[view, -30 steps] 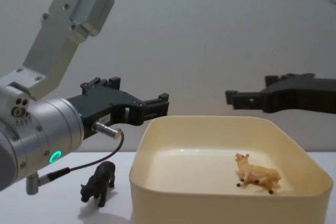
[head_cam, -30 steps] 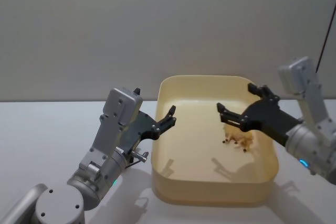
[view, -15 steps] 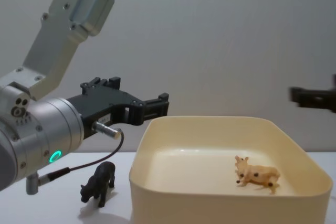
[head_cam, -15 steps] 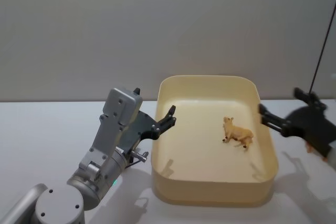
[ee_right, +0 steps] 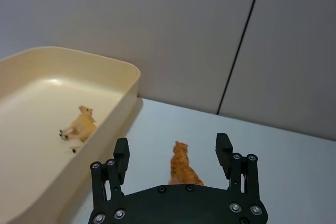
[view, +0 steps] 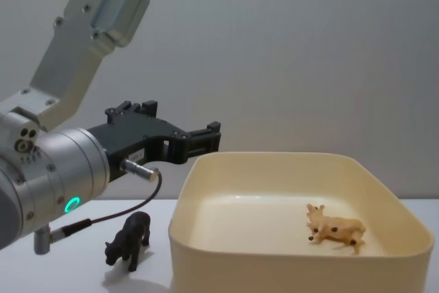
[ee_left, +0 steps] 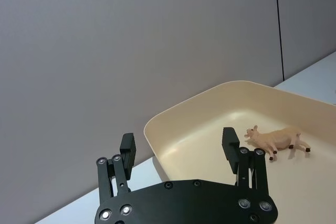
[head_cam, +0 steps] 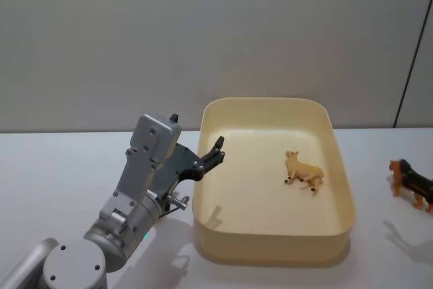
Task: Pick up the toy alternately with two hands and place it into the central storage box.
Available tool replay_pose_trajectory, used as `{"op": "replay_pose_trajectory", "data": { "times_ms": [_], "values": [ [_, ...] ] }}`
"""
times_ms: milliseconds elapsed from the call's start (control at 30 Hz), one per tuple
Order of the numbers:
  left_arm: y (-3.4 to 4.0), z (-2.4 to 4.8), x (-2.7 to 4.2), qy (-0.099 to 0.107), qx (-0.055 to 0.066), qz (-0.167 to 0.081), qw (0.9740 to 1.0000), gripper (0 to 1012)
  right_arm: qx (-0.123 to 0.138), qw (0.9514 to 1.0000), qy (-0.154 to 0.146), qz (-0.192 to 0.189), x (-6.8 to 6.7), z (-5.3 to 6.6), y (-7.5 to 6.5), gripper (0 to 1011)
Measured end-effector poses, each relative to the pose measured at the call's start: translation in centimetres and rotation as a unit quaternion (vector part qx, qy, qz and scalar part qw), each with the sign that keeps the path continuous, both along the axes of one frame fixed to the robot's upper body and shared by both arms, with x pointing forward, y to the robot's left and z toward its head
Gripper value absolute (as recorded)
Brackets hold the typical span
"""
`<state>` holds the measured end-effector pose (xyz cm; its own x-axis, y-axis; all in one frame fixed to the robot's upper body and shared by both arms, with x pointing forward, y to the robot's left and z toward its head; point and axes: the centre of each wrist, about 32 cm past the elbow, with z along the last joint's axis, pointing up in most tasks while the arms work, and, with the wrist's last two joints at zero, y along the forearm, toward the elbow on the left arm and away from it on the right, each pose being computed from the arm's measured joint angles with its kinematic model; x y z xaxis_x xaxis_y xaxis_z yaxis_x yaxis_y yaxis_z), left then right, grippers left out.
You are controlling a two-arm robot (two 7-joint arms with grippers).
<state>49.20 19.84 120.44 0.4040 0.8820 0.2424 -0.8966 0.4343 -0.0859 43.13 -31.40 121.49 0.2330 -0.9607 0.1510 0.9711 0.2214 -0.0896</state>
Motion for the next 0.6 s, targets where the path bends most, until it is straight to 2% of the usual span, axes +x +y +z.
{"op": "replay_pose_trajectory", "data": {
  "times_ms": [267, 600],
  "values": [
    [0.00, 0.00, 0.00, 0.000, 0.000, 0.000, 1.0000, 1001, -0.009, 0.9995, 0.019, -0.023, -0.6, -1.0, -1.6, 1001],
    [0.00, 0.00, 0.00, 0.000, 0.000, 0.000, 1.0000, 1001, -0.012, 0.9986, 0.035, -0.036, 0.0, -2.1, -2.3, 1001]
  ]
}}
